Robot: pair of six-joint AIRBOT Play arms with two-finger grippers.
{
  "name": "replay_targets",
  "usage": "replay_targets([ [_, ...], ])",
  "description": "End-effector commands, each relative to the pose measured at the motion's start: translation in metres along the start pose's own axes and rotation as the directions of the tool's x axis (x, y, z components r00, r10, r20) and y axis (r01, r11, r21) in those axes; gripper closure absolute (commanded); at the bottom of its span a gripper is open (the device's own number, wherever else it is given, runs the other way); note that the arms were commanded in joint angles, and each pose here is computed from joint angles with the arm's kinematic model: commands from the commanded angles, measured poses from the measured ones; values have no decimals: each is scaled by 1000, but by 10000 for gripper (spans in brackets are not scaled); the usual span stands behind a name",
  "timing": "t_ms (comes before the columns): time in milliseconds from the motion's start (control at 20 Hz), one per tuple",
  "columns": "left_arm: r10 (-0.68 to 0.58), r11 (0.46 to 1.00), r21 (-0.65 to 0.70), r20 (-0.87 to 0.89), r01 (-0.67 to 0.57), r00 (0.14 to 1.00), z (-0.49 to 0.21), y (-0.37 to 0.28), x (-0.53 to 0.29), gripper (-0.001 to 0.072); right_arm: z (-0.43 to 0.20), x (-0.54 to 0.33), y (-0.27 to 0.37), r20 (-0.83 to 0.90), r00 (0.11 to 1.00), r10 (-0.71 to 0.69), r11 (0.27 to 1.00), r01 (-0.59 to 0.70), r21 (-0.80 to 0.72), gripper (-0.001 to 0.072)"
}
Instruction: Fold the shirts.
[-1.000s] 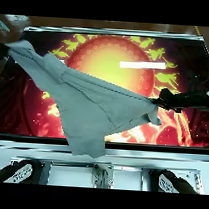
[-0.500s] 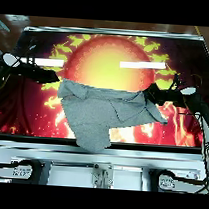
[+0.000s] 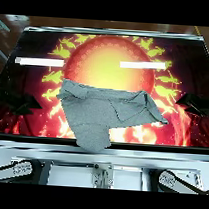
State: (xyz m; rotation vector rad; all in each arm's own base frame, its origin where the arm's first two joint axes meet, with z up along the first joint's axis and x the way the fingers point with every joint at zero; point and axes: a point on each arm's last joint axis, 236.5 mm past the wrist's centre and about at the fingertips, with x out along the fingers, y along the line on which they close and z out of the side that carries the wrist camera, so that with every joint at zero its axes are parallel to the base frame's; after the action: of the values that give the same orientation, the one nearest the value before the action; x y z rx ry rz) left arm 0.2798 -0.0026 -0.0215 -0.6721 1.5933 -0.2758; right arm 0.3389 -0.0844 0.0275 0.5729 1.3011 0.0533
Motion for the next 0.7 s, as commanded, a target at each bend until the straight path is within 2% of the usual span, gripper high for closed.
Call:
replay_targets([
  [0,-206,973,-110,-37,201,978,-52,-14,58,-13,-19,-10,-21,-34,999,30,995,-26,97,19],
  [250,-230,964,-137,-1,227,973,-52,-36,126,-13,-16,14,-12,-75,996,38,996,-32,79,19],
  [400,-294,948,-127,-9,290,956,-49,-69,150,-13,-11,31,-10,-88,995,37,997,-32,67,19],
  [550,-260,960,-119,-47,253,964,-57,-73,173,-5,-14,43,-20,-125,992,25,998,-17,63,19],
  [650,-236,963,-145,-29,229,971,-52,-68,181,157,-18,49,-34,-157,987,-18,999,23,33,19],
])
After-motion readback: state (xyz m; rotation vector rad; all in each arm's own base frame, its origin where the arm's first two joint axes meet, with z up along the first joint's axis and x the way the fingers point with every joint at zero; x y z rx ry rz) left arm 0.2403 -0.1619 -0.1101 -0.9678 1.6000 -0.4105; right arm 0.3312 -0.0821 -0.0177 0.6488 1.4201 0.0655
